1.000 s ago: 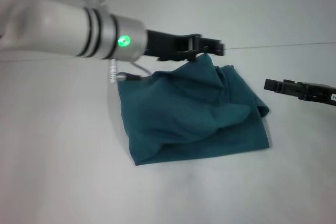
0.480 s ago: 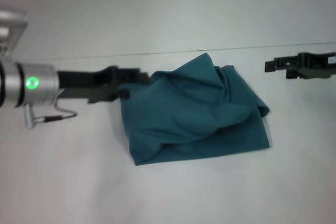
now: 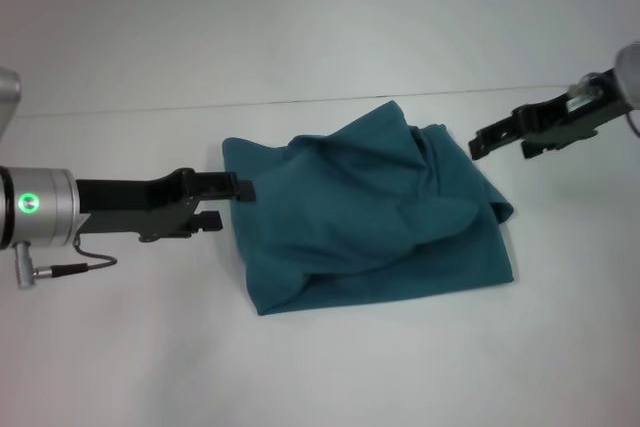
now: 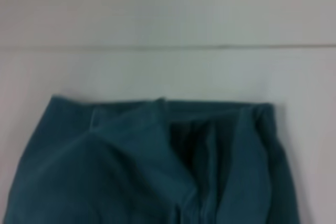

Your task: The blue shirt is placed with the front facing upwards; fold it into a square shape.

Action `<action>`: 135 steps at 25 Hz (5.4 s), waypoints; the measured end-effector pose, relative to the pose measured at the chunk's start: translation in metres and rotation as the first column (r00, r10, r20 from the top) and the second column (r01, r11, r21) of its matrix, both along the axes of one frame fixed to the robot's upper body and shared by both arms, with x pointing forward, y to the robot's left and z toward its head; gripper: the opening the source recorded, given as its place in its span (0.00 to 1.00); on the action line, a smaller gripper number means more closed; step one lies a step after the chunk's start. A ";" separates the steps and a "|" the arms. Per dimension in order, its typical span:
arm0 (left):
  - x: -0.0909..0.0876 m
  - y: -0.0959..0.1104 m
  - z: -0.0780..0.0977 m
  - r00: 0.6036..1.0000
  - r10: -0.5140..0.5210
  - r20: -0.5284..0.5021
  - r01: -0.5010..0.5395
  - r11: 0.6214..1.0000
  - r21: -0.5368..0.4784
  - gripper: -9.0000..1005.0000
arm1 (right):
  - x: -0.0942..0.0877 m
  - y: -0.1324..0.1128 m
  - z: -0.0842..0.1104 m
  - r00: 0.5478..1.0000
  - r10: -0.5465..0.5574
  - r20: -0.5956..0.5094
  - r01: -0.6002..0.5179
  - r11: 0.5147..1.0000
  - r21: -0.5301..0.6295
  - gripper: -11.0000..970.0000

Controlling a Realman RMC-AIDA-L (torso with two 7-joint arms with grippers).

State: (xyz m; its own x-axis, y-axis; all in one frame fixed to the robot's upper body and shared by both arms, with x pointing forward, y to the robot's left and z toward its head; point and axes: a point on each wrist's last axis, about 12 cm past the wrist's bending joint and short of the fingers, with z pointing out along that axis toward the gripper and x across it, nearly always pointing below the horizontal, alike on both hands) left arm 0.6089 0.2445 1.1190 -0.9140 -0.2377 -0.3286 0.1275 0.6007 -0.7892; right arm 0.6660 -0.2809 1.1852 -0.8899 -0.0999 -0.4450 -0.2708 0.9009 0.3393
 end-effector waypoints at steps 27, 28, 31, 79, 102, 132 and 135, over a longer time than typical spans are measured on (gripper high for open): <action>-0.014 0.019 0.006 0.999 0.019 0.047 -0.014 0.996 -0.088 0.75 | 0.015 0.092 -0.053 0.984 -0.006 0.177 0.022 0.996 -0.089 0.94; -0.014 0.020 0.005 0.999 0.021 0.047 -0.017 0.996 -0.088 0.75 | 0.015 0.092 -0.055 0.984 -0.013 0.180 0.029 0.996 -0.084 0.94; -0.014 0.020 0.005 0.998 0.025 0.055 -0.020 0.996 -0.092 0.75 | 0.015 0.094 -0.061 0.981 -0.027 0.190 0.043 0.996 -0.079 0.94; -0.014 0.027 0.004 0.994 0.078 0.075 -0.069 0.990 -0.121 0.75 | 0.013 0.113 -0.081 0.967 0.048 0.251 -0.021 0.994 -0.109 0.32; -0.015 0.031 0.004 0.991 0.101 0.086 -0.089 0.987 -0.131 0.75 | 0.011 0.089 -0.059 0.974 0.007 0.226 0.004 0.999 -0.049 0.03; -0.016 0.031 0.003 0.990 0.111 0.087 -0.097 0.985 -0.146 0.75 | -0.009 0.021 -0.046 0.995 -0.096 -0.038 0.099 0.993 0.067 0.69; -0.016 0.031 0.002 0.990 0.113 0.086 -0.100 0.984 -0.146 0.75 | -0.008 0.030 -0.053 0.994 -0.106 -0.014 0.106 0.992 0.075 0.69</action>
